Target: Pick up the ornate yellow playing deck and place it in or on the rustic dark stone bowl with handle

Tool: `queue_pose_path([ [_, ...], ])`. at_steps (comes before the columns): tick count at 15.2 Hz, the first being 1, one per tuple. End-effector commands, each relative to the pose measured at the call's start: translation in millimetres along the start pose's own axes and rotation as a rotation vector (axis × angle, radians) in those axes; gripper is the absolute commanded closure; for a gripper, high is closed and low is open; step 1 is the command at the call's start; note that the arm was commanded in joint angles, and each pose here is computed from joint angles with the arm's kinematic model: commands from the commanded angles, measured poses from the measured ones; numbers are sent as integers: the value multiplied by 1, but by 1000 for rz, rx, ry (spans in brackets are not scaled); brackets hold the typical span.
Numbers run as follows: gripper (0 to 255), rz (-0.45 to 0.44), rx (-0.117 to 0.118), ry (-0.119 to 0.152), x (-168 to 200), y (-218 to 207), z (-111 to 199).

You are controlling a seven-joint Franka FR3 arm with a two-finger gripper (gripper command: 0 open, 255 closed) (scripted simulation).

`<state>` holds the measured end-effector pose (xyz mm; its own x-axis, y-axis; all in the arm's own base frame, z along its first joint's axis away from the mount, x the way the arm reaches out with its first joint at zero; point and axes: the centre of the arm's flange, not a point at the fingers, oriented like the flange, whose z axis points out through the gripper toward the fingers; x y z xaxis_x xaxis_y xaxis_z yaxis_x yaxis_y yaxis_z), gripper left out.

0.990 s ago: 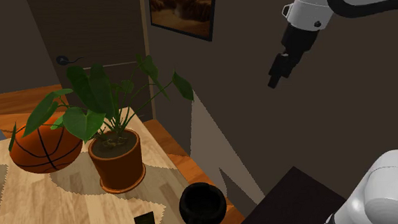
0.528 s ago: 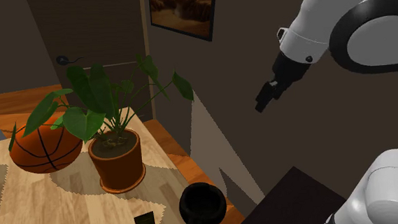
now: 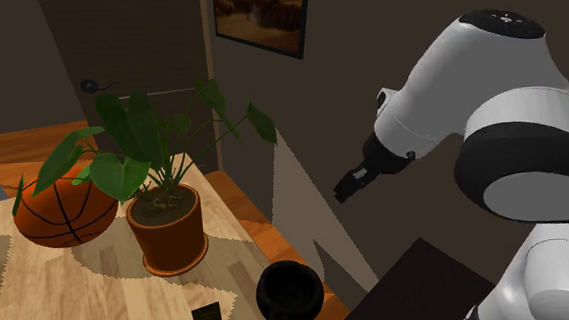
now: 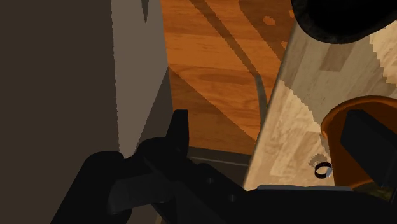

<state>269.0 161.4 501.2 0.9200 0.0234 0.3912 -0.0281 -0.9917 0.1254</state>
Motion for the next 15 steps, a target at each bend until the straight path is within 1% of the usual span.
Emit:
queue_pose_path([
  [1, 0, 17, -5, 35, -11, -26, 14],
  [8, 0, 67, -28, 147, -40, -107, 65],
  [15, 0, 117, -50, 258, -60, -188, 121],
])
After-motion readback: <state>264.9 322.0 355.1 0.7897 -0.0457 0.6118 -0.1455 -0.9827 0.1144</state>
